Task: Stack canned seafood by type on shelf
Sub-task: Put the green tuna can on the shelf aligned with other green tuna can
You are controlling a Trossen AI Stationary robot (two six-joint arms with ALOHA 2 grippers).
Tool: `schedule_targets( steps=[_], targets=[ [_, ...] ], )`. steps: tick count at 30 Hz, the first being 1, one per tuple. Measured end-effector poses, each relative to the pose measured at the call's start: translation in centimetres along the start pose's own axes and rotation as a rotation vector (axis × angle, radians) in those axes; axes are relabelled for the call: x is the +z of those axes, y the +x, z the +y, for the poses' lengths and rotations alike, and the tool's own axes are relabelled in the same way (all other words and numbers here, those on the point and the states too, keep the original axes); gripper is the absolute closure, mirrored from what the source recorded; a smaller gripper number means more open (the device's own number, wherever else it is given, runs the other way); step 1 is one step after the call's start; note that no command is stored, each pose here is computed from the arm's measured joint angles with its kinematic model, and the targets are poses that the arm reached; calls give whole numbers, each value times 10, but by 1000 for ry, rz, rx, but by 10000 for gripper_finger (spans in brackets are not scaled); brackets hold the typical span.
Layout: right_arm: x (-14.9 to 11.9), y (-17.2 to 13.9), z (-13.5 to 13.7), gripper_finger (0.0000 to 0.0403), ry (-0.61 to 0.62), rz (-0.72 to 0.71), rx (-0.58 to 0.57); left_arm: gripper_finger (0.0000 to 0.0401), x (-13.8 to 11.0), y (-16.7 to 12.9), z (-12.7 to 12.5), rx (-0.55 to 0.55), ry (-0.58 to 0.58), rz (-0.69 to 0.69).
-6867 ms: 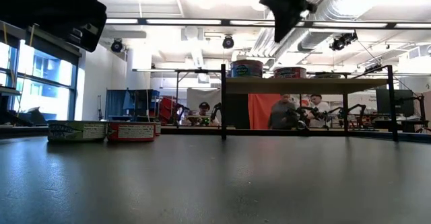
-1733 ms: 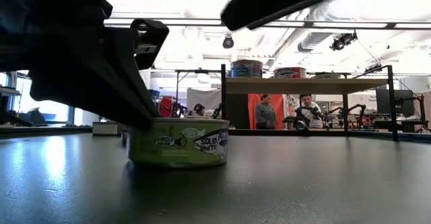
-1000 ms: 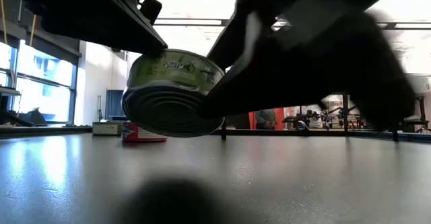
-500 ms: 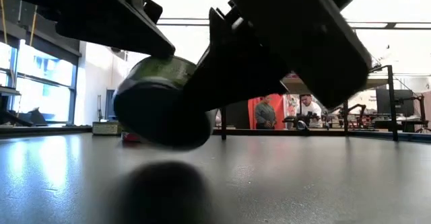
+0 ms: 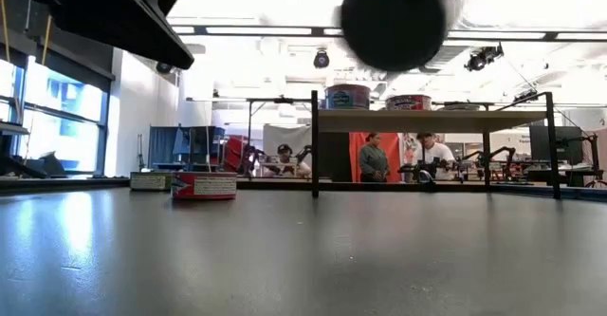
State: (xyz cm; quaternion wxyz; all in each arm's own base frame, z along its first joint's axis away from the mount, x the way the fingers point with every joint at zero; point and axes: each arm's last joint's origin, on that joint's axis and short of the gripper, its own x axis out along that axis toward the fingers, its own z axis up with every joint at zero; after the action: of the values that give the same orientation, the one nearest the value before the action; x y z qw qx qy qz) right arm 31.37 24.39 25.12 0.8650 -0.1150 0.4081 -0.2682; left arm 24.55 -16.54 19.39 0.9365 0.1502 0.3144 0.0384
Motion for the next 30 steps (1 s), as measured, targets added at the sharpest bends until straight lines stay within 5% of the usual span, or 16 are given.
schedule_targets(
  steps=[3,5,10,19,25,30],
  targets=[
    [8,-20,-37,289,50,72,-103,401,0,-1,-5,7,1,-17],
    [16,-21,-53,289,22,64,-75,401,0,0,-9,4,-4,-32],
    [17,-3,-124,289,29,224,-92,401,-2,2,-21,-14,-5,-58],
    [-13,29,-250,289,215,376,-257,401,-6,0,-37,-12,4,-95],
    [-36,63,-286,289,197,503,-431,401,-6,-1,-39,-2,4,-105],
    [-50,87,-296,289,137,596,-455,401,-5,-1,-39,3,4,-112]
  ],
)
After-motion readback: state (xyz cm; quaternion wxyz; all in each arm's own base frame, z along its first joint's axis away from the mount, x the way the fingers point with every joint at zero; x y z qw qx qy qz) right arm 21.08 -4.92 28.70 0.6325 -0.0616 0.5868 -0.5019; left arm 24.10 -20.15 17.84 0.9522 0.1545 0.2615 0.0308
